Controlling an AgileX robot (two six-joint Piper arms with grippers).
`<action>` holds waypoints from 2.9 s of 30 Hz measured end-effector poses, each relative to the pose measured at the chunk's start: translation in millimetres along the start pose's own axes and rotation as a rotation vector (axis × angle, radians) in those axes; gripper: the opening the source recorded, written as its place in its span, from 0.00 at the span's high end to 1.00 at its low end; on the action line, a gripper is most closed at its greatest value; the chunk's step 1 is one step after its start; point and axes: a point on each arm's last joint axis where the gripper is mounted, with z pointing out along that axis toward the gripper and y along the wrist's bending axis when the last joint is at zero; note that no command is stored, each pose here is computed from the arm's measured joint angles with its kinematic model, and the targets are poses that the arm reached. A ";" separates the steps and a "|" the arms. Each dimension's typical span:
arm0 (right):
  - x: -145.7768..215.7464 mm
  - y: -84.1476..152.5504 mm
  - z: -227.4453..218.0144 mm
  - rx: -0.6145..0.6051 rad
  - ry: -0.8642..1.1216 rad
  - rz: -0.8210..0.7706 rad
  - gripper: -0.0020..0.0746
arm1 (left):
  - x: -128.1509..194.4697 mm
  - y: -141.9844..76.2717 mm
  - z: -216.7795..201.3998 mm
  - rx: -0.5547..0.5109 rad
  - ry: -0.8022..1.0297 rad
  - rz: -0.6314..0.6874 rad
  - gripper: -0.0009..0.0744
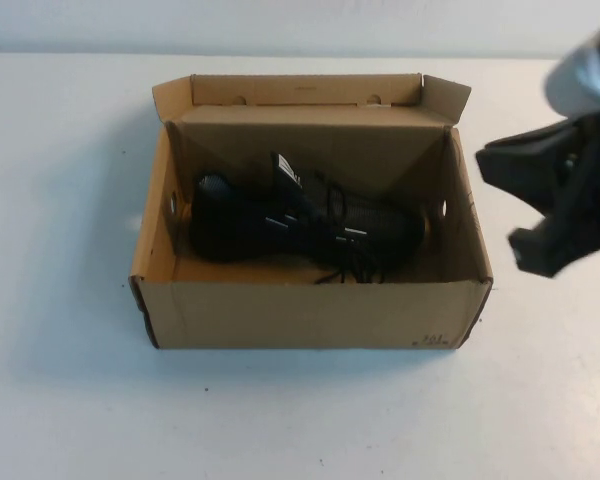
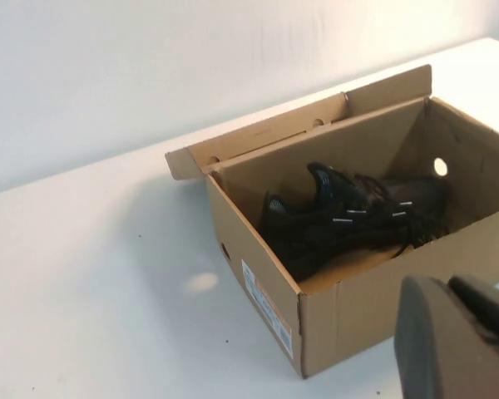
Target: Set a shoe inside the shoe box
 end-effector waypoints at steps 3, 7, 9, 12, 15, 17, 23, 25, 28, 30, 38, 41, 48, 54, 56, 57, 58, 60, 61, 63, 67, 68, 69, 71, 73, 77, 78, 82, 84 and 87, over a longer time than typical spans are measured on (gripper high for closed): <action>18.6 2.0 -24.3 0.026 -0.105 -0.006 0.99 | -0.9 0.2 -0.2 -0.002 -0.010 -0.006 0.99; 46.0 4.0 -42.6 0.055 -0.193 -0.025 0.99 | -1.0 0.5 3.5 -0.010 -0.043 -0.006 0.99; 61.5 5.6 -50.3 0.063 -0.224 -0.029 0.99 | 1.4 0.2 7.7 -0.010 -0.044 -0.008 0.99; 80.4 7.6 -59.1 0.071 -0.263 -0.031 0.99 | 5.8 -0.4 14.3 -0.010 -0.039 -0.013 0.99; 96.1 10.0 -64.1 0.062 -0.274 -0.012 0.99 | 9.5 -1.0 18.3 -0.008 -0.027 -0.014 0.99; 101.6 11.3 -66.3 0.054 -0.279 0.004 0.99 | 10.6 -1.1 19.3 -0.007 -0.022 -0.014 0.99; 104.0 12.3 -70.7 0.047 -0.299 0.018 0.99 | 12.1 -1.4 20.6 -0.006 -0.016 -0.014 0.99; 104.0 12.4 -70.7 0.046 -0.299 0.020 0.99 | 12.1 -1.4 20.6 -0.006 -0.016 -0.014 0.99; 104.0 12.4 -70.7 0.046 -0.299 0.020 0.99 | 12.1 -1.4 20.6 -0.006 -0.016 -0.014 0.99; 104.0 12.4 -70.7 0.046 -0.299 0.021 0.99 | 12.1 -1.4 20.6 -0.006 -0.016 -0.014 0.99; 104.0 12.5 -70.7 0.045 -0.299 0.021 0.99 | 12.1 -1.4 20.6 -0.006 -0.016 -0.014 0.99; 104.0 12.5 -70.7 0.045 -0.300 0.023 0.99 | 14.8 -2.0 23.8 -0.002 -0.010 -0.017 0.99; 104.0 12.5 -70.7 0.045 -0.300 0.023 0.99 | 48.3 -4.6 43.3 -0.036 -0.001 0.007 0.99; 104.0 12.5 -70.7 0.045 -0.300 0.023 0.99 | 79.6 -5.3 59.4 -0.183 -0.204 -0.015 0.99; 104.0 12.5 -70.7 0.045 -0.300 0.023 0.99 | 96.0 -6.3 66.9 -0.220 -0.227 -0.057 0.99; 104.0 12.6 -70.7 0.044 -0.300 0.025 0.99 | 105.9 -6.9 70.5 -0.237 -0.222 -0.087 0.99; 104.0 12.6 -70.7 0.044 -0.300 0.025 0.99 | 116.6 -7.7 73.7 -0.253 -0.212 -0.120 0.99; 104.0 12.6 -70.7 0.044 -0.300 0.025 0.99 | 136.2 -9.8 77.9 -0.278 -0.197 -0.162 0.99; 104.0 12.6 -70.7 0.044 -0.300 0.025 0.99 | 146.1 -10.7 81.0 -0.287 -0.185 -0.178 0.99; 104.0 12.6 -70.7 0.044 -0.300 0.025 0.99 | 162.9 -12.2 87.9 -0.293 -0.145 -0.201 0.99; 104.0 12.6 -70.7 0.044 -0.300 0.025 0.99 | 189.3 -15.6 98.3 -0.282 -0.043 -0.226 0.99; 104.0 12.6 -70.7 0.044 -0.300 0.025 0.99 | 193.6 -16.3 99.7 -0.280 -0.025 -0.229 0.99; 104.0 12.6 -70.7 0.044 -0.300 0.025 0.99 | 196.9 -16.8 100.7 -0.278 -0.015 -0.232 0.99; 104.0 12.6 -70.7 0.044 -0.300 0.025 0.99 | 204.4 -17.9 103.0 -0.275 0.015 -0.235 0.99; 104.0 12.6 -70.7 0.044 -0.300 0.025 0.99 | 208.0 -18.6 103.7 -0.271 0.039 -0.237 0.99; 103.9 12.6 -70.7 0.044 -0.300 0.025 0.99 | 212.0 -19.8 103.9 -0.264 0.079 -0.242 0.99; 103.8 12.5 -70.7 0.044 -0.302 0.025 0.99 | 212.0 -19.8 103.9 -0.264 0.079 -0.242 0.99; 103.8 12.6 -70.7 0.043 -0.302 0.026 0.99 | 212.1 -19.8 103.9 -0.264 0.079 -0.242 0.99; 103.8 12.6 -70.7 0.043 -0.302 0.026 0.99 | 212.1 -19.8 103.9 -0.264 0.079 -0.242 0.99; 103.8 12.7 -70.7 0.042 -0.302 0.028 0.99 | 212.1 -19.8 103.9 -0.264 0.079 -0.242 0.99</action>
